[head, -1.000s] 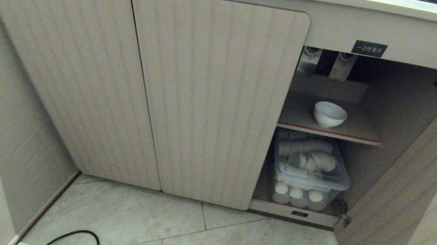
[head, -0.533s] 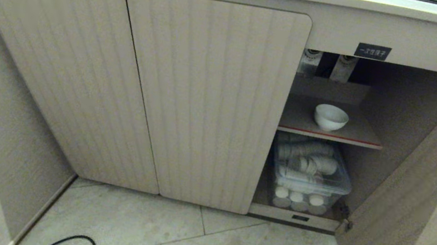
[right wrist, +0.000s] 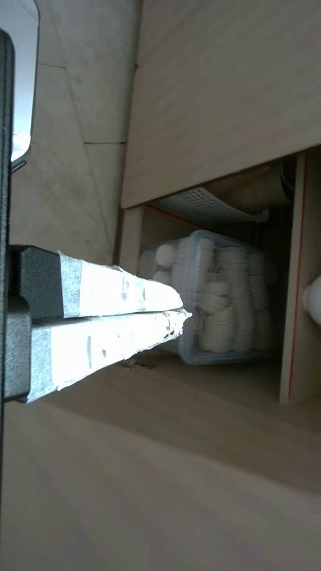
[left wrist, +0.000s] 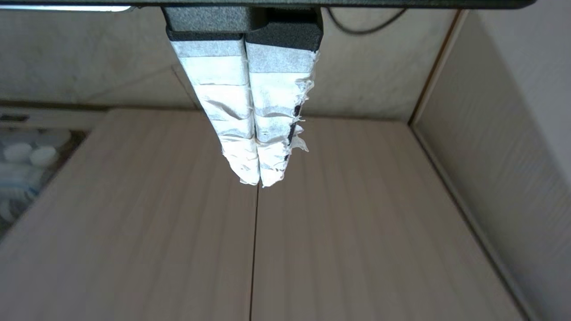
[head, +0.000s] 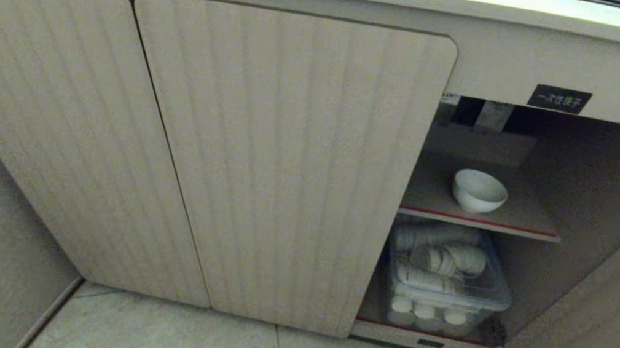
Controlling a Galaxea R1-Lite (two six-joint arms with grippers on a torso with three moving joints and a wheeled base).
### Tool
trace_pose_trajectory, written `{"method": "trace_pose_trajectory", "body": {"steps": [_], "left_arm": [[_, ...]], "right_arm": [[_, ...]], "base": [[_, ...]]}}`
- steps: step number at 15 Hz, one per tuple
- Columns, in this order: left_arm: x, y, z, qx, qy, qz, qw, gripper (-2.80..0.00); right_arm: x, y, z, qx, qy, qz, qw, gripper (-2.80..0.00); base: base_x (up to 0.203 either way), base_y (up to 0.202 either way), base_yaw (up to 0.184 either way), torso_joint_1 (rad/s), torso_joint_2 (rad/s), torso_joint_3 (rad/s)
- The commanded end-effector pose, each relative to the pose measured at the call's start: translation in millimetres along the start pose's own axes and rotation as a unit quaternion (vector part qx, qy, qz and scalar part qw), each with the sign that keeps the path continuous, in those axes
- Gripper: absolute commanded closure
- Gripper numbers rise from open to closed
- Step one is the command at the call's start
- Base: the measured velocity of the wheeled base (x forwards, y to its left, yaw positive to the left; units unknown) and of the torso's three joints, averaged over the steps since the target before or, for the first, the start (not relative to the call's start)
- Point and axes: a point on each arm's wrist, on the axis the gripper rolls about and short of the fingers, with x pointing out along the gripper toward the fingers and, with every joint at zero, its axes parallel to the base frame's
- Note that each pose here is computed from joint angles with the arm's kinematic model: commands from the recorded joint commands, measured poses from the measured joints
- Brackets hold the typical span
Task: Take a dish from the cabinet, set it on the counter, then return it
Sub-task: Take the bowl from the cabinet
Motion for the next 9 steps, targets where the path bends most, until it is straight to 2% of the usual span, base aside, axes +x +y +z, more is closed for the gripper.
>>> {"method": "trace_pose_trajectory", "body": {"steps": [1, 4, 9], "left_arm": [[0.0, 0.0, 0.0, 0.0, 0.0, 0.0, 1.0, 0.0], [0.1, 0.0, -0.2, 0.0, 0.0, 0.0, 1.0, 0.0], [-0.1, 0.0, 0.2, 0.0, 0.0, 0.0, 1.0, 0.0]], "right_arm": [[0.1, 0.0, 0.0, 0.0, 0.001, 0.0, 1.0, 0.0], [0.1, 0.0, 0.0, 0.0, 0.001, 0.0, 1.0, 0.0], [0.1, 0.0, 0.0, 0.0, 0.001, 0.0, 1.0, 0.0]], "base": [[0.183, 0.0, -0.008, 0.002, 0.0, 0.001], [0.169, 0.0, -0.004, 0.004, 0.0, 0.007], [0.012, 0.0, -0.002, 0.002, 0.0, -0.001]]}}
